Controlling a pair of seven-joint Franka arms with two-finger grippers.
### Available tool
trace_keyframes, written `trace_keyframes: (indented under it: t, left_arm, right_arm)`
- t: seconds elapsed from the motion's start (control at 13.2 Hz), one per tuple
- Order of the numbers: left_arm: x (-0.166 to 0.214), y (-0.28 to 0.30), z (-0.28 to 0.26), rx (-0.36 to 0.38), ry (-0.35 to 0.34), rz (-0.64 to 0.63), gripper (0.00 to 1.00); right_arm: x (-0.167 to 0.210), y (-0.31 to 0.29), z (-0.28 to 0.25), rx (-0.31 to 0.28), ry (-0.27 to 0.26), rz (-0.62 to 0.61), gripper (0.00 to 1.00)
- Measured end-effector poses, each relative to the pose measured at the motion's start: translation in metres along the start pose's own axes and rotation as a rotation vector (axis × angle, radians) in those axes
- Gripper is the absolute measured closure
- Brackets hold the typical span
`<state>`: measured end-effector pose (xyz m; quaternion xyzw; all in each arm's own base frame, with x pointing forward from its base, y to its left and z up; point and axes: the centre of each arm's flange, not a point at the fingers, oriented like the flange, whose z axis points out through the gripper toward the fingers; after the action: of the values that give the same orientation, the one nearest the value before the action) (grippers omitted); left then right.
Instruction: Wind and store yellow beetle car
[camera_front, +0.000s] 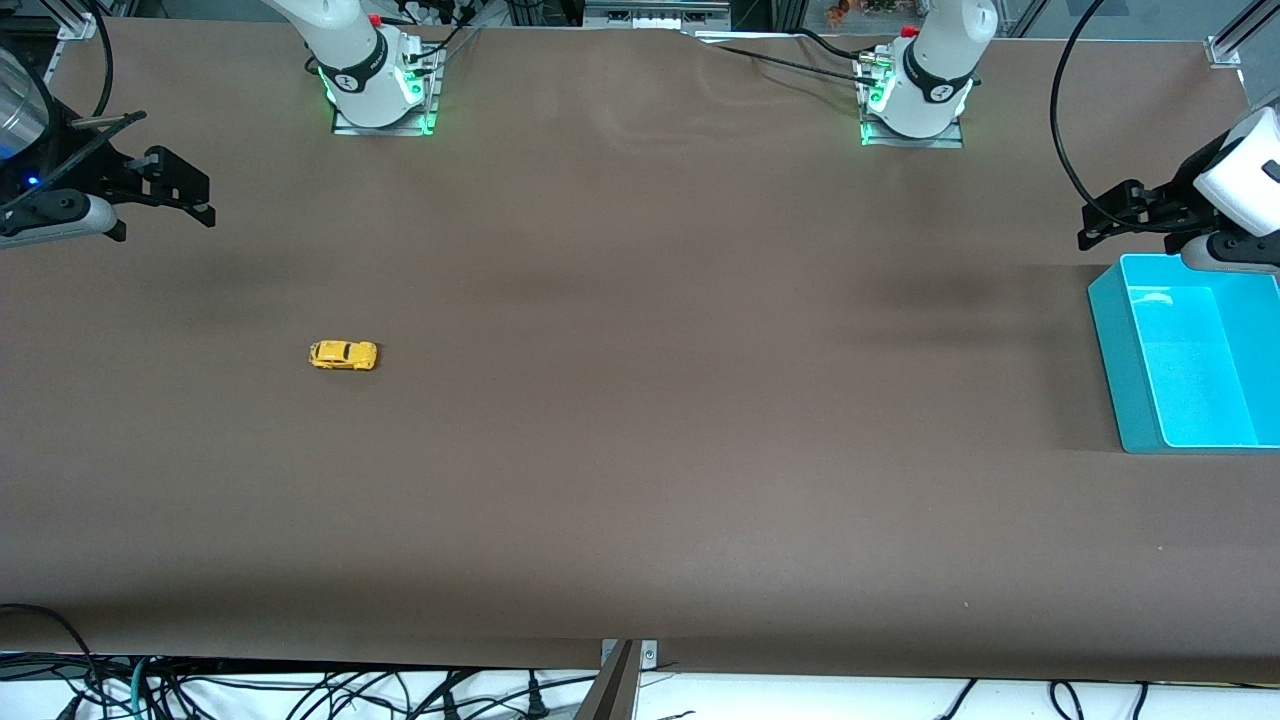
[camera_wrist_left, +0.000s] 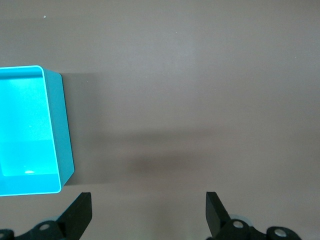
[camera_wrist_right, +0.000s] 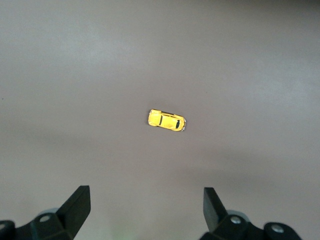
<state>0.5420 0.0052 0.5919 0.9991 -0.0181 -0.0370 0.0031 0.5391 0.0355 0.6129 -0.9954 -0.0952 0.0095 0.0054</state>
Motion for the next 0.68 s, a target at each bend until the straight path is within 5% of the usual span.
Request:
trace_keyframes:
  t: [0.68]
  left_arm:
    - [0.0, 0.0, 0.0, 0.0, 0.0, 0.0, 0.0]
  right_arm:
    - [0.0001, -0.0024, 0.0059, 0.002, -0.029, -0.003, 0.0]
